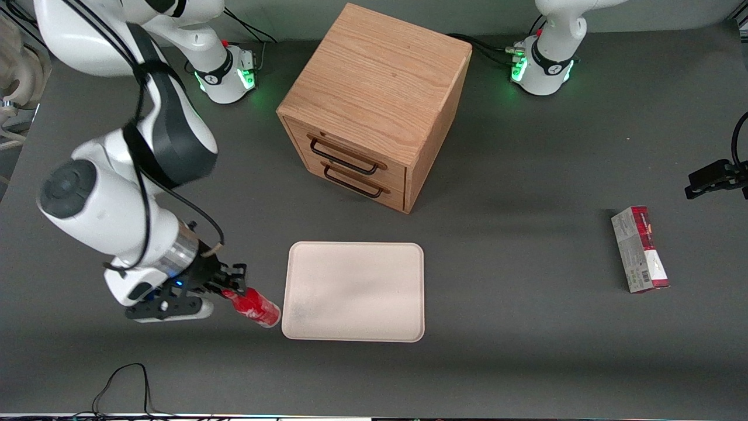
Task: Place coke bottle on tray
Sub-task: 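Lift the bottle and carry it with the right gripper to the tray, then lower the bottle onto the tray edge and open the right gripper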
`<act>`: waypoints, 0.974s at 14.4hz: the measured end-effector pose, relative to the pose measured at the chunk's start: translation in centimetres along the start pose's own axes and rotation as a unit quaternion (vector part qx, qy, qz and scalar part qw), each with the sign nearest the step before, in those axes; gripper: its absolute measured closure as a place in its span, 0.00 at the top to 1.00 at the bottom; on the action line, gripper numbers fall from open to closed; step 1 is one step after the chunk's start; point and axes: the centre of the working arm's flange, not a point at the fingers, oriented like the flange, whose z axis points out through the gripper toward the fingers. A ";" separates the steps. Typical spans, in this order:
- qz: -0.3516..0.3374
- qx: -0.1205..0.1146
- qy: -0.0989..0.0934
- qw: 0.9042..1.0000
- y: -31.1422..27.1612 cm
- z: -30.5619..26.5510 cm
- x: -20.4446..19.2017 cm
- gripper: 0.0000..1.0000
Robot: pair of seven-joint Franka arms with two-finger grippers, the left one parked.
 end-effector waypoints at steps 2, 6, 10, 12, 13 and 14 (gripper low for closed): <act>0.000 0.003 -0.004 1.000 0.1 4.9 0.2 0.32; -0.013 -0.012 -0.034 0.999 -0.4 11.4 -0.9 0.32; -0.022 -0.015 -0.046 0.999 -1.5 12.5 -1.8 0.32; -0.023 -0.015 -0.048 0.998 -1.5 12.7 -1.9 0.32; -0.023 -0.016 -0.050 0.998 -1.5 12.8 -2.0 0.32; -0.022 -0.017 -0.051 0.998 -1.4 12.9 -2.0 0.32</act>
